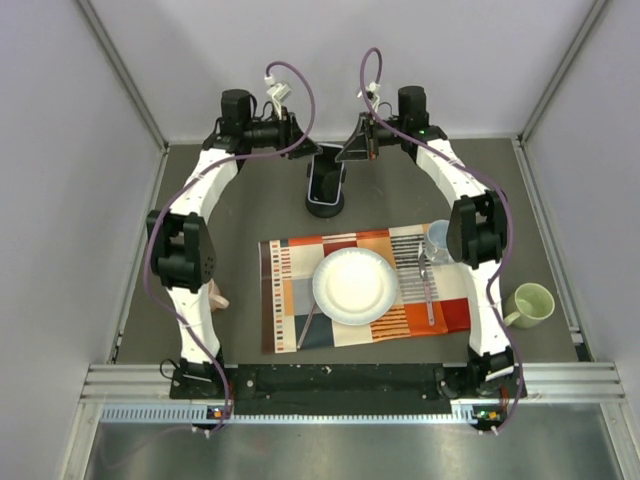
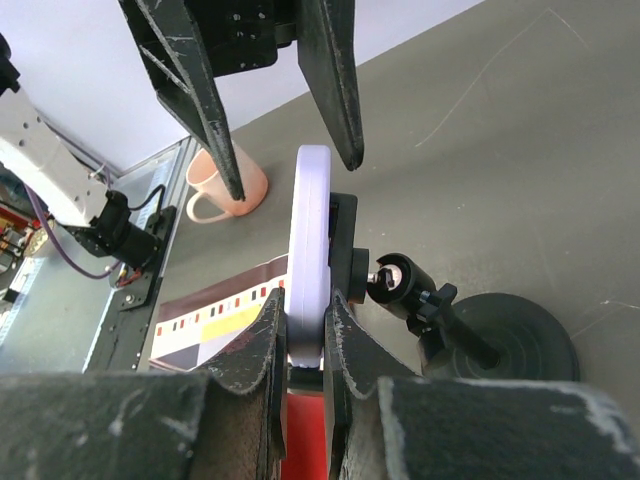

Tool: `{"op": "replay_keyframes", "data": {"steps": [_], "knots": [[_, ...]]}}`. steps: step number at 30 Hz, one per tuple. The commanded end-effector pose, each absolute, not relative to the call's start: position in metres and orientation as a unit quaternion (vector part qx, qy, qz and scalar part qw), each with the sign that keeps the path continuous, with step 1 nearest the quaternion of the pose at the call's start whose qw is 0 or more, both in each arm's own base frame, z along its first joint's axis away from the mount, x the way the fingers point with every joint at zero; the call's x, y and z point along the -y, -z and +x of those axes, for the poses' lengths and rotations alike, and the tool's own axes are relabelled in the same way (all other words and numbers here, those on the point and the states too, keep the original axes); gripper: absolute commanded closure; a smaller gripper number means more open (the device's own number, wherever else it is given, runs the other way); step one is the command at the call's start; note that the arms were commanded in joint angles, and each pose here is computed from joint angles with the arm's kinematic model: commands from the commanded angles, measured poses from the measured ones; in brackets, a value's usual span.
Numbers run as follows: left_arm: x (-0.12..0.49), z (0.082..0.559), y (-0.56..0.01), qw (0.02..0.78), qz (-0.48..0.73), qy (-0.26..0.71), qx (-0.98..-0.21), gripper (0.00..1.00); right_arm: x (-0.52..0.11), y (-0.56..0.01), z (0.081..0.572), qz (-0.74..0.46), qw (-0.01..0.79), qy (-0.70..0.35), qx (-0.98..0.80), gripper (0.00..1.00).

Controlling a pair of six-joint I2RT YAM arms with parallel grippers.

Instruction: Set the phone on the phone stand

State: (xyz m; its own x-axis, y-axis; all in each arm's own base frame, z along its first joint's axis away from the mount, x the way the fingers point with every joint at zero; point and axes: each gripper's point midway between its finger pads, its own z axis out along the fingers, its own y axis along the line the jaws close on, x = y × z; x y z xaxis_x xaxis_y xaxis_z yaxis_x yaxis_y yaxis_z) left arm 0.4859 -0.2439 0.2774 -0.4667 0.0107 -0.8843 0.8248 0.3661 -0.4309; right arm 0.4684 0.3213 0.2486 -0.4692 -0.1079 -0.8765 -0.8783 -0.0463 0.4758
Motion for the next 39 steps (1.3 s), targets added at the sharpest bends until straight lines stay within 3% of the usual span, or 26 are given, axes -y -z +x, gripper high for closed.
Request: {"op": "replay_keyframes", "data": {"steps": [1,8,13,15,16,18,19,24,33,39], "knots": [[0.248,0.477,-0.297,0.422,0.335,0.514,-0.667,0.48,-0.319,-0.277,0.457,-0.433,0.327,-0.612,-0.576,1.0],[0.251,0.479,-0.287,0.409,0.333,0.531,-0.663,0.54,-0.32,-0.28,0.458,-0.43,0.332,-0.607,-0.58,1.0],[0.252,0.487,-0.279,0.413,0.327,0.53,-0.665,0.81,-0.322,-0.28,0.462,-0.422,0.337,-0.601,-0.589,0.97],[0.252,0.488,-0.29,0.434,0.331,0.526,-0.652,0.87,-0.324,-0.283,0.461,-0.417,0.34,-0.598,-0.594,0.81],[0.251,0.487,-0.285,0.435,0.326,0.523,-0.656,0.95,-0.324,-0.277,0.467,-0.404,0.347,-0.587,-0.609,0.61],[0.248,0.49,-0.287,0.454,0.322,0.504,-0.66,0.99,-0.322,-0.286,0.475,-0.38,0.378,-0.557,-0.634,0.47],[0.246,0.491,-0.287,0.462,0.322,0.498,-0.66,1.0,-0.319,-0.282,0.476,-0.365,0.379,-0.55,-0.649,0.36],[0.228,0.492,-0.292,0.499,0.309,0.472,-0.657,1.0,-0.306,-0.3,0.478,-0.293,0.409,-0.508,-0.699,0.21],[0.19,0.506,-0.305,0.543,0.276,0.452,-0.651,1.0,-0.252,-0.301,0.459,-0.134,0.482,-0.394,-0.771,0.16],[0.169,0.515,-0.31,0.555,0.26,0.438,-0.658,1.0,-0.235,-0.312,0.427,-0.131,0.522,-0.349,-0.767,0.15]]}}
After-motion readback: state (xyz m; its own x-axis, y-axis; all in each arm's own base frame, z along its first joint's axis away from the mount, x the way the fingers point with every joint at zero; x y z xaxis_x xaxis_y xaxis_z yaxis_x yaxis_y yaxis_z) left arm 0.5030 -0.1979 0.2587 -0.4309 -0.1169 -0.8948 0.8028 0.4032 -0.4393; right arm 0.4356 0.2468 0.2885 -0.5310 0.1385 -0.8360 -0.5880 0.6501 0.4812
